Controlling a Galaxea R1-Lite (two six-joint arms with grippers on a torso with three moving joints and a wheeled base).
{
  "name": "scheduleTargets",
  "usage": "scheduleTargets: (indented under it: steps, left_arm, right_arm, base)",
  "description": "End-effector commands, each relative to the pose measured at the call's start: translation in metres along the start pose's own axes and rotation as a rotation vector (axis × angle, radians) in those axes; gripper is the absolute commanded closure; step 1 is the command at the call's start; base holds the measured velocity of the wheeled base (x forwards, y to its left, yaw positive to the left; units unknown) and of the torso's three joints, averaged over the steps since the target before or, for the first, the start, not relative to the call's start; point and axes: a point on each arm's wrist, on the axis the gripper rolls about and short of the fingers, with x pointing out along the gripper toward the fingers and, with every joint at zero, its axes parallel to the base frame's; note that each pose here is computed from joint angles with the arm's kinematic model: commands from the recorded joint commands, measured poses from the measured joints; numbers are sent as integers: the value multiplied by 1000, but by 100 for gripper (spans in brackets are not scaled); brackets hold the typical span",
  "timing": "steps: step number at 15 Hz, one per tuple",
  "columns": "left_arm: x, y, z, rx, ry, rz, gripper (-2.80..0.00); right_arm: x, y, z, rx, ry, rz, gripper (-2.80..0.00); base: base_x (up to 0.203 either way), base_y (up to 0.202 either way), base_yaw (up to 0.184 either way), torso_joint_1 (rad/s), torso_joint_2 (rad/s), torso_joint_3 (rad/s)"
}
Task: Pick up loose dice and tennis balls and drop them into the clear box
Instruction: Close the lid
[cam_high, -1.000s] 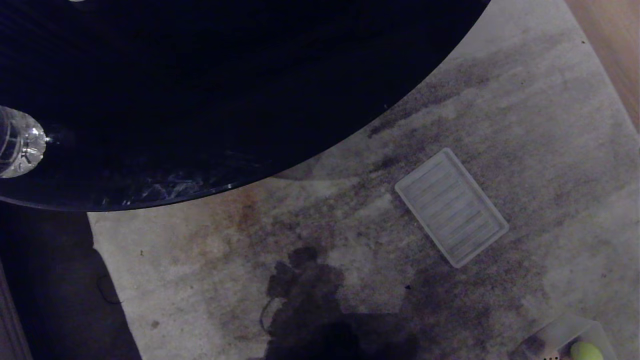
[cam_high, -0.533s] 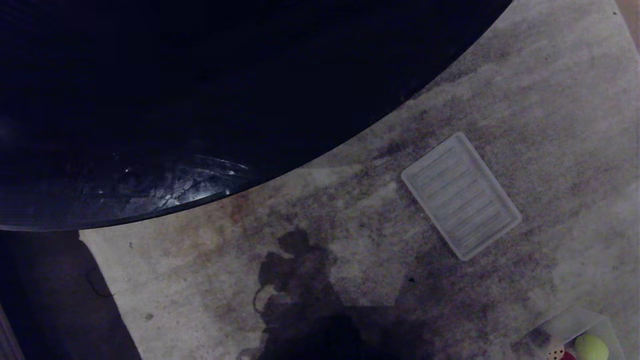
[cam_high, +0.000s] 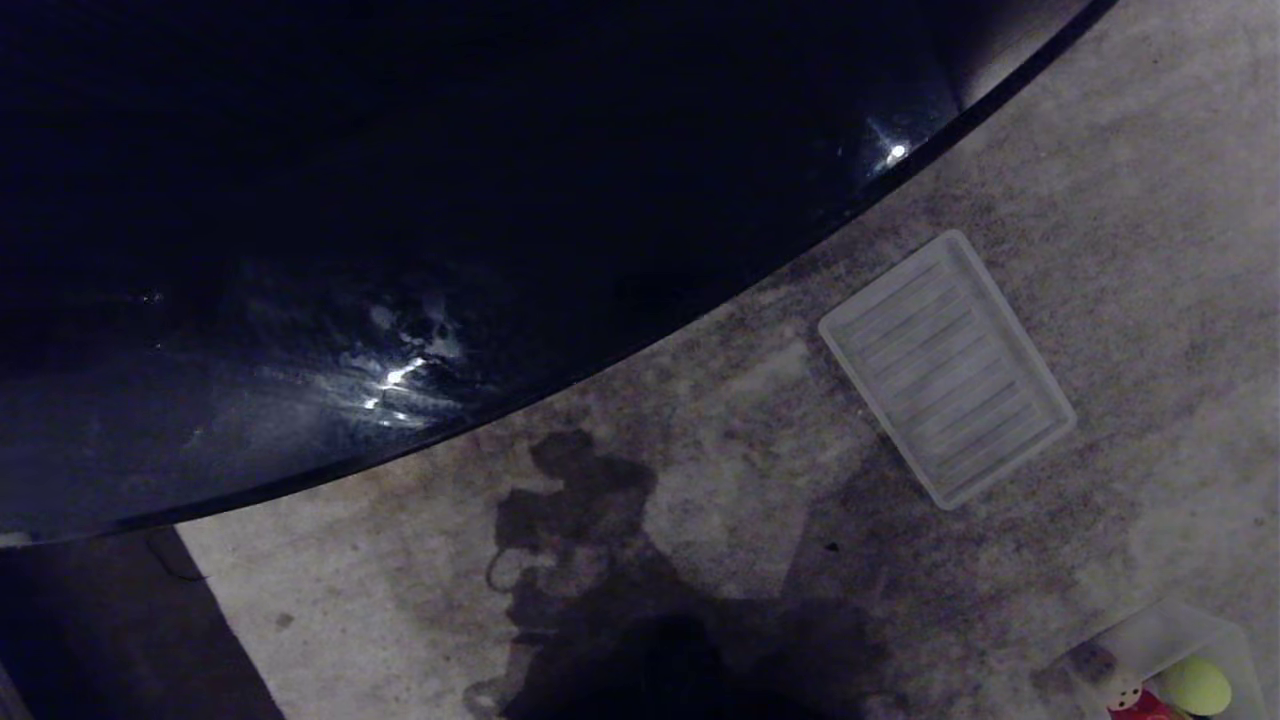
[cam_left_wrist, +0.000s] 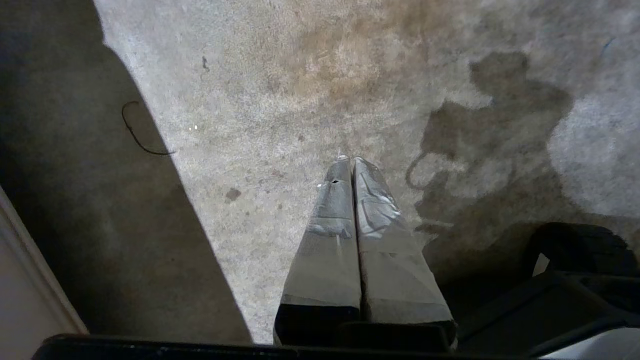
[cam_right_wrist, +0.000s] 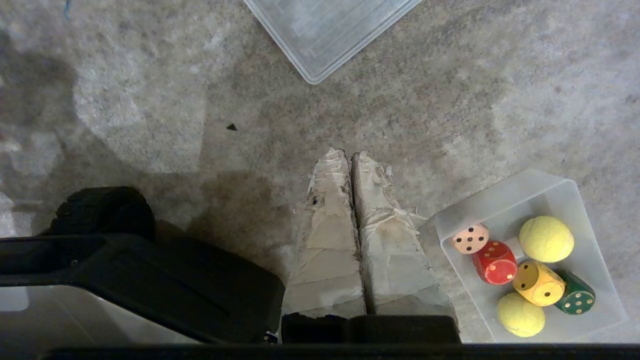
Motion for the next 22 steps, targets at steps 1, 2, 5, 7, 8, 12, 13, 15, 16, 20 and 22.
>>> scheduleTargets:
  steps: [1,2,5,7,8,12,13,15,16,20,22]
  left_arm:
    - [0,0,0,-6,3,2,0]
    - [0,0,0,-6,3,3,0]
    - [0,0,0,-8,3,3,0]
    - [0,0,0,-8,3,3,0]
    - [0,0,0,-8,3,3,0]
    - [0,0,0,-8,3,3,0]
    - [0,0,0,-8,3,3,0]
    - [0,0,0,-8,3,3,0]
    - [0,0,0,-8,3,2,0]
    - [0,0,0,-8,3,3,0]
    - [0,0,0,-7,3,3,0]
  right_arm:
    - [0,0,0,-2,0,1,0]
    - [0,0,0,-4,0,1,0]
    - [0,0,0,-15,-1,-5,0]
    - [-5,0,14,-13,-42,-13,0]
    - [-6,1,24,-14,-36,-14,0]
    - [19,2,67,24,163,-36,0]
    - [33,2,76,43,223,-47,0]
    - [69,1,89,80,304,-80,0]
    - [90,0,93,107,333,-116,0]
    - [163,-4,85,255,430,-259,0]
    - [194,-8,79,346,449,-357,0]
  base:
    - [0,0,0,4,5,-40]
    - [0,0,0,2,2,-41]
    - [0,0,0,0,0,0]
    - [0,0,0,0,0,0]
    - [0,0,0,0,0,0]
    - [0,0,0,0,0,0]
    - [0,0,0,0,0,0]
    - [0,0,0,0,0,0]
    - [0,0,0,0,0,0]
    - [0,0,0,0,0,0]
    - [0,0,0,0,0,0]
